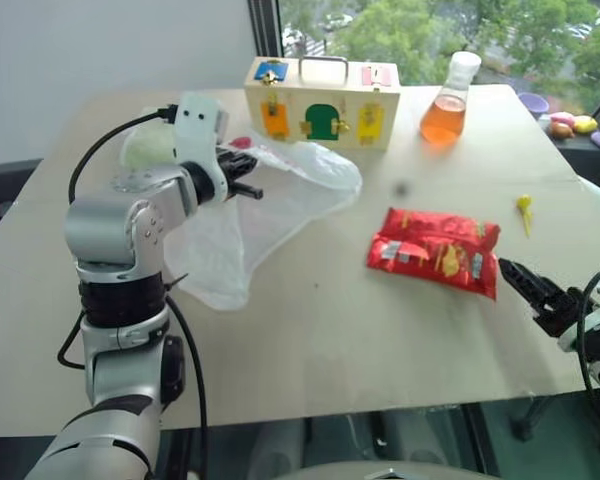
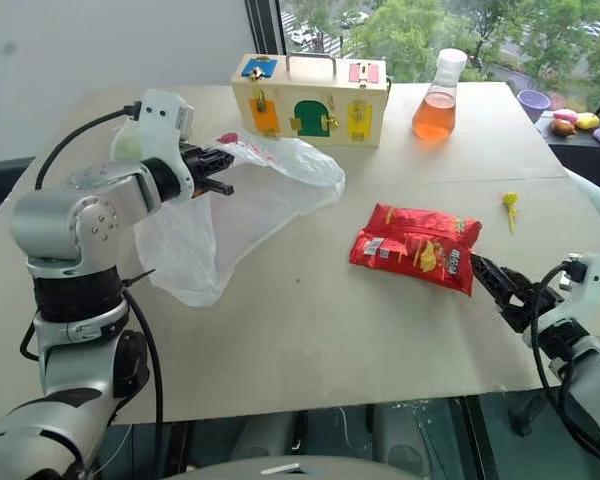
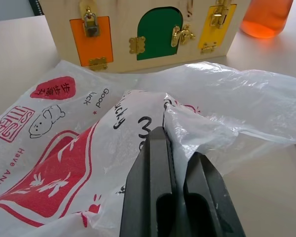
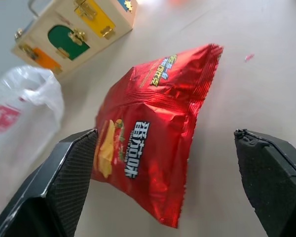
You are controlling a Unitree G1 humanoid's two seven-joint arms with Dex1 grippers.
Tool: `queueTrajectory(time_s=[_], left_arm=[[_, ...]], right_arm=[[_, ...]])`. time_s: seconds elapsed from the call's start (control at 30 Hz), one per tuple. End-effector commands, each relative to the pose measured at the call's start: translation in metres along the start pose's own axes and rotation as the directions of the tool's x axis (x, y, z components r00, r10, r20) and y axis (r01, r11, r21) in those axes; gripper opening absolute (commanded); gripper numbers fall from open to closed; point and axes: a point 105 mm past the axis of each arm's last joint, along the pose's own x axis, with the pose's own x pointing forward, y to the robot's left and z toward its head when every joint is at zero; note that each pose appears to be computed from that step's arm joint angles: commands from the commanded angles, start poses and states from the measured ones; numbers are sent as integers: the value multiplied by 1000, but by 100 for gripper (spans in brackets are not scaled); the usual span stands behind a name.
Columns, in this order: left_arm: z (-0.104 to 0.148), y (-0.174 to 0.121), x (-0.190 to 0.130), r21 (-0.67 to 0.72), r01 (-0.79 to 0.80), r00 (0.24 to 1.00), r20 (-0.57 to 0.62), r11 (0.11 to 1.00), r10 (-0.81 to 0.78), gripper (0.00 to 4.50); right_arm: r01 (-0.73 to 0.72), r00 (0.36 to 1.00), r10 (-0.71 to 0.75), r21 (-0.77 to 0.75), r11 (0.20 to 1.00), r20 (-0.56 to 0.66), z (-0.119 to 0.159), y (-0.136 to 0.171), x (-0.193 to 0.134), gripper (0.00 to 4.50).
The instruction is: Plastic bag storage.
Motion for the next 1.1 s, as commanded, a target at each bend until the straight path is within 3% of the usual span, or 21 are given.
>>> queueTrajectory(time_s=[0.03, 0.33, 0.57, 0.7, 1.1], left_arm=[[9, 1, -7, 15, -9, 999, 37, 1000, 9, 3], [9, 1, -9, 13, -11, 999, 35, 1000, 11, 3], [5, 5, -13, 2, -34, 999, 29, 999, 34, 3], [1, 4, -13, 0, -30, 999, 19, 1000, 30, 3], [3, 1, -8, 1, -19, 1000, 22, 1000, 19, 3]], right_arm=[[-58, 998, 58, 109, 992, 1, 7, 14, 17, 450], [-59, 982, 77, 106, 993, -171, -22, 21, 45, 450], [-56, 992, 64, 73, 996, -108, -3, 18, 30, 450], [-45, 987, 59, 98, 994, -148, -17, 15, 20, 450], [-105, 983, 133, 206, 973, -127, -46, 29, 78, 450]])
